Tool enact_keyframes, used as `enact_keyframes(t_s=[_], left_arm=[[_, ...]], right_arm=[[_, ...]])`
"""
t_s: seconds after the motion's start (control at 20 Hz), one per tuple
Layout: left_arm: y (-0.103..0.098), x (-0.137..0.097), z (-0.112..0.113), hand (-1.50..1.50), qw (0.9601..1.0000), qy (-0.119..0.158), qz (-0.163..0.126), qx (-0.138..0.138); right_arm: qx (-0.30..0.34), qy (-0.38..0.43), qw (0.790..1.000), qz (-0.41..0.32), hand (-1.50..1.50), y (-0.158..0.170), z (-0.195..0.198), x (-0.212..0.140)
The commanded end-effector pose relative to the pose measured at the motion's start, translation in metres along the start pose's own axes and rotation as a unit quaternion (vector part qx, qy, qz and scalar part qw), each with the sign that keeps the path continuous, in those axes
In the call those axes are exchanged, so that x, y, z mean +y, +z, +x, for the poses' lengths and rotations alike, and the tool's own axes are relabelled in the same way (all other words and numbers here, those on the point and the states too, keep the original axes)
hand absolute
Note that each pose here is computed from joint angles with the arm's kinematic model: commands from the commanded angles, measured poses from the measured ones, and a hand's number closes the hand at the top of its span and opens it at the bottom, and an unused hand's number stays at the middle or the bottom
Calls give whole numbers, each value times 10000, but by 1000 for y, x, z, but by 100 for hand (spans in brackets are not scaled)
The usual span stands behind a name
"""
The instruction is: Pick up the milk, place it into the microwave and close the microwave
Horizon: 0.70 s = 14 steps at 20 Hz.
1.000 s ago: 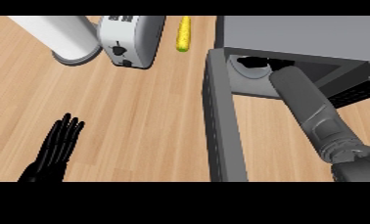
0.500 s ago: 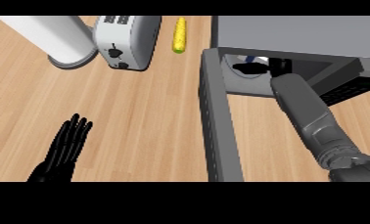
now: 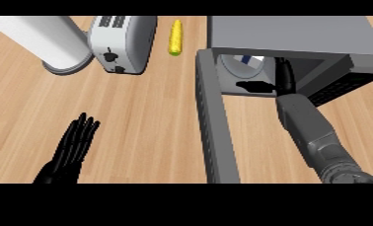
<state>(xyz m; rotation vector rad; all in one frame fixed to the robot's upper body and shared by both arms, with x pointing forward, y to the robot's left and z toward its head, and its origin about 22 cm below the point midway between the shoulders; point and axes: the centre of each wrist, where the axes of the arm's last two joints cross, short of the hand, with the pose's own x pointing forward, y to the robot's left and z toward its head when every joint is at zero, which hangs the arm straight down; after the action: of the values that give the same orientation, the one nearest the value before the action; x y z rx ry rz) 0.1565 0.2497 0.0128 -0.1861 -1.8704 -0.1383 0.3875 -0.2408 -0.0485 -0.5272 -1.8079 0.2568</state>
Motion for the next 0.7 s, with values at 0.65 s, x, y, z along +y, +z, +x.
enact_keyframes(t_s=[0.65], left_arm=[[-4,-28,-4,-150,10000,23,-71,-18]], right_arm=[[76,-1649,9847,556,-150,82,-52,-3]])
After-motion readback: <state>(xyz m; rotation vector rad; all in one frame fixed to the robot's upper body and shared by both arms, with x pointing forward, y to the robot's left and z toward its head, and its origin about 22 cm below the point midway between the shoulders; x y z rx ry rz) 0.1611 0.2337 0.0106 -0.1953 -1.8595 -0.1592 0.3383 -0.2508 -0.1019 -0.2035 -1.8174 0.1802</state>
